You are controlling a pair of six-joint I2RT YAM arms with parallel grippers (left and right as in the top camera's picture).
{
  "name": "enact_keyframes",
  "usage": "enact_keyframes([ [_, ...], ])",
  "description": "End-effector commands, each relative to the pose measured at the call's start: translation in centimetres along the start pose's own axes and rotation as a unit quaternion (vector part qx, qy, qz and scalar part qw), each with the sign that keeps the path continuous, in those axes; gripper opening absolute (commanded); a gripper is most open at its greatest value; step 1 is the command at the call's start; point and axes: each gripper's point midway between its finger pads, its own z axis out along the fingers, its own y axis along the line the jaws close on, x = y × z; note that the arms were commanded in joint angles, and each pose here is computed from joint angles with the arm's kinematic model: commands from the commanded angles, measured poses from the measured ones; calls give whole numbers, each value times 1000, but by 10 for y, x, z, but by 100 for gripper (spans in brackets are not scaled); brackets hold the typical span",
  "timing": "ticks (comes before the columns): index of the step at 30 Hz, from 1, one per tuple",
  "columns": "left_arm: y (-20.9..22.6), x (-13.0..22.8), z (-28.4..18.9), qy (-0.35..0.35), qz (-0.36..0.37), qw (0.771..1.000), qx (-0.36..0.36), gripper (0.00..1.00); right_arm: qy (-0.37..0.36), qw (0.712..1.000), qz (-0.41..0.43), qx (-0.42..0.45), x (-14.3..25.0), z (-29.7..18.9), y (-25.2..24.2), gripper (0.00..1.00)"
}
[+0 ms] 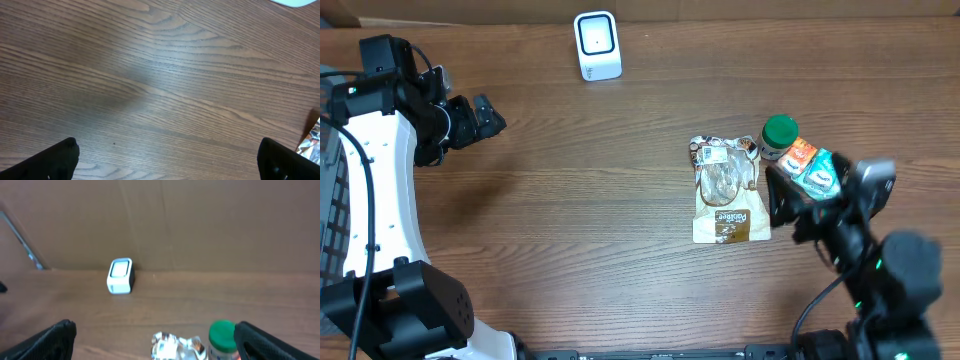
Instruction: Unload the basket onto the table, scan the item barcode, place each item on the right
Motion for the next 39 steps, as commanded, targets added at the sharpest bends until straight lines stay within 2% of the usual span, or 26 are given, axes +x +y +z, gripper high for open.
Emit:
enact_keyframes([
  [1,-1,-6,-5,-10,7,1000,0,100,-32,999,-17,-11,22,-7,0,100],
  [10,-1,-6,-5,-10,7,1000,0,100,-107,994,-31,-20,71,-2,-8,100],
  [17,-1,-6,-5,-10,7,1000,0,100,-111,993,-32,-17,105,-1,-13,100],
  [20,-1,-6,-5,-10,7,1000,0,100,-66,997,-23,-7,127,3,-19,100],
  [39,-1,-6,-5,-10,7,1000,0,100,-63,998,-19,-7,129,4,-19,100],
])
